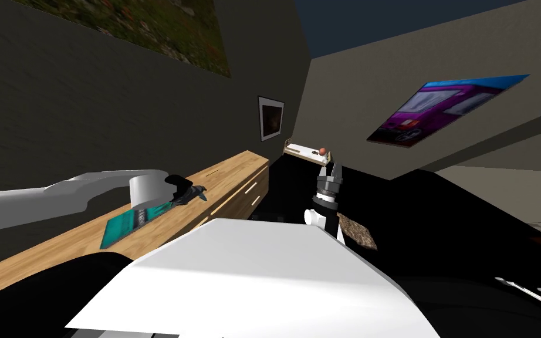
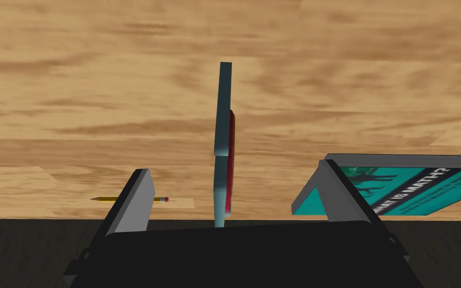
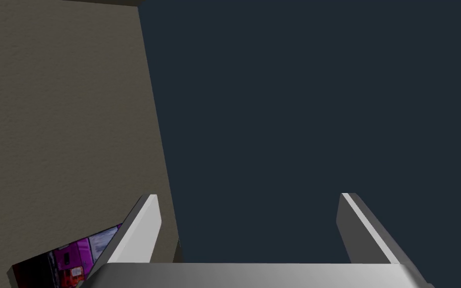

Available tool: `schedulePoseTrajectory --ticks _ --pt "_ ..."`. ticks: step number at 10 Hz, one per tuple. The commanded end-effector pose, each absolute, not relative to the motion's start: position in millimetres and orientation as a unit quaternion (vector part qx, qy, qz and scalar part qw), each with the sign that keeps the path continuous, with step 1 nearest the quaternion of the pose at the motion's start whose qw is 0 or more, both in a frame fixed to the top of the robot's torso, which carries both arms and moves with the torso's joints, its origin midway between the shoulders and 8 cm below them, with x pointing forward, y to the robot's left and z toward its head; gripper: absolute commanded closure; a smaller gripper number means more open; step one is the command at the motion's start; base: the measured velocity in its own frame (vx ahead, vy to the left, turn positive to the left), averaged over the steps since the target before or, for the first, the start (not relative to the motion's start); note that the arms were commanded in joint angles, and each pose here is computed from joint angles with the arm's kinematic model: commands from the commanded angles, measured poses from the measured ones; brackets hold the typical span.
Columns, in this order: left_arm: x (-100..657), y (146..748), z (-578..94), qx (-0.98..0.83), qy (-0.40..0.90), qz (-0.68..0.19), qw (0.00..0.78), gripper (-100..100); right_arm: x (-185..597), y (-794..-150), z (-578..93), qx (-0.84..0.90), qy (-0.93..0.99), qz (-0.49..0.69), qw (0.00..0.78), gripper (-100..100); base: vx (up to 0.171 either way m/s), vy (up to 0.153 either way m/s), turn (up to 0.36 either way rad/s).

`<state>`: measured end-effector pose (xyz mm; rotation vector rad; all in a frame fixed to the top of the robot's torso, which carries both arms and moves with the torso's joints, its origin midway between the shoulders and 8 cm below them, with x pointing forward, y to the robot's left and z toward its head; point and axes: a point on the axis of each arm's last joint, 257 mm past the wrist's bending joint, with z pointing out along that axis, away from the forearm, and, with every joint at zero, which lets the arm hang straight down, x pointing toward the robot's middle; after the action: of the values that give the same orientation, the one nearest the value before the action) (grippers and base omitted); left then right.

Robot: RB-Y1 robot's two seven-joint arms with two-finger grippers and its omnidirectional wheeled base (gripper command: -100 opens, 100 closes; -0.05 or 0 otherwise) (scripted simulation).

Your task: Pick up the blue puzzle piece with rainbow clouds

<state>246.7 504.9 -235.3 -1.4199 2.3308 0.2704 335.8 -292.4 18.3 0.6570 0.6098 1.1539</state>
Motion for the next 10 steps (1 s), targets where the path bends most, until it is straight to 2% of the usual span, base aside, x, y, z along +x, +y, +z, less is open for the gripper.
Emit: schedulePoseTrajectory --ticks 1,6,7,8,10 --pt "241 500 -240 -0.510 0.835 0.103 0.177 -100 336 -292 18 0.300 0.278 0.527 0.745 0 -0.081 0.095 -0.156" --pt "234 493 -245 -0.512 0.838 0.113 0.150 -100 336 -292 18 0.300 0.279 0.527 0.745 0 -0.045 0.047 -0.099" --pt "233 493 -245 -0.512 0.838 0.114 0.149 0 336 -292 18 0.300 0.279 0.527 0.745 0 0.000 0.000 0.000" --pt "226 505 -254 -0.518 0.834 0.114 0.150 -100 336 -292 18 0.300 0.279 0.527 0.745 0 0.003 -0.019 -0.140" --pt "217 517 -262 -0.524 0.830 0.115 0.150 -100 336 -292 18 0.300 0.278 0.527 0.745 0 0.011 -0.035 -0.073"
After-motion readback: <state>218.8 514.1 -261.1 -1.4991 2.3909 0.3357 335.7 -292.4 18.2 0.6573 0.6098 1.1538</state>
